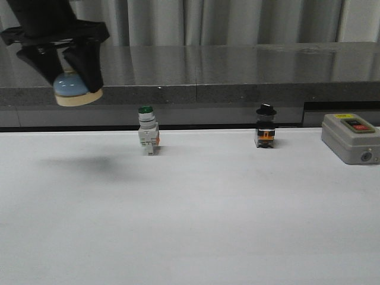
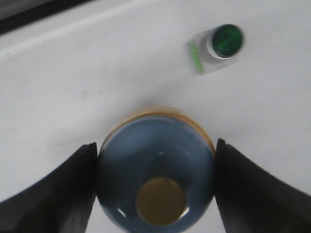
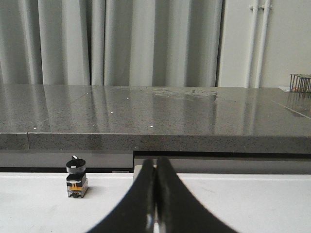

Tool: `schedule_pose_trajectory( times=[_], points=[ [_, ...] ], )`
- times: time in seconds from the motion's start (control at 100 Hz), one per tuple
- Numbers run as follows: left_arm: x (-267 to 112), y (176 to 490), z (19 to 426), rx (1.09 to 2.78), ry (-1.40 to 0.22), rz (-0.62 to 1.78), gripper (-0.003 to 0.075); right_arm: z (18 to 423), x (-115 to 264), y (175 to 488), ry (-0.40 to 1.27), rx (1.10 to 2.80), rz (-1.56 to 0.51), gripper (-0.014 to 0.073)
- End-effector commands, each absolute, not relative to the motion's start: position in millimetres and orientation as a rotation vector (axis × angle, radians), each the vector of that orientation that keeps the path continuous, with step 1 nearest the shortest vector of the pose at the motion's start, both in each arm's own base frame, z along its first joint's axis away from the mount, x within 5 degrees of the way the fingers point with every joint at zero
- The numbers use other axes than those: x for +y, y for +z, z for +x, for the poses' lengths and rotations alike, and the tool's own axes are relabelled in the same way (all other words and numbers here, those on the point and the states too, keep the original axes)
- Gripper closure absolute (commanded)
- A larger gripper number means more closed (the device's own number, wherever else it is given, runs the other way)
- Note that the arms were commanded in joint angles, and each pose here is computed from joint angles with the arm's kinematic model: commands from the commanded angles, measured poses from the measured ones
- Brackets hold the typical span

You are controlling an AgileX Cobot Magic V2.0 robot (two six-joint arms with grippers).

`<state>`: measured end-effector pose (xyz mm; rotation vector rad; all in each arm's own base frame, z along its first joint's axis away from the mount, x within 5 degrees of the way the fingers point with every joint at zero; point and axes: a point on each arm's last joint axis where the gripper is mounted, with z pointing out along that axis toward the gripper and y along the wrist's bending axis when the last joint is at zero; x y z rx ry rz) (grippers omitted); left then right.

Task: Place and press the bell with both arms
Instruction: 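Carry the bell toward the table centre and set it down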

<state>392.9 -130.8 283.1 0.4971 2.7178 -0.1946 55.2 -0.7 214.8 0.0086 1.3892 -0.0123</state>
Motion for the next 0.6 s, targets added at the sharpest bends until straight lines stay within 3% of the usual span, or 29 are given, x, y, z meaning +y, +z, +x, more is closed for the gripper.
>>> schedule_pose_trajectory(
  times=[0.0,0.32,0.59],
  points=[
    [-157.2,321.5,374.3,2.586,-0.268,0.563,0.0492,53.7,-0.7,226.4,-0.021,1.304,0.005,0.0654],
    [-257.2,297.1,336.3,2.507,-0.354,0.88,0.0492,53.7,-0.7,226.4,-0.021,1.304,0.005,0.0654],
    [-307.0,252.7,318.1,2.531,-0.36,1.046,0.0492,53.7,-0.7,226.4,-0.021,1.304,0.005,0.0654]
  ],
)
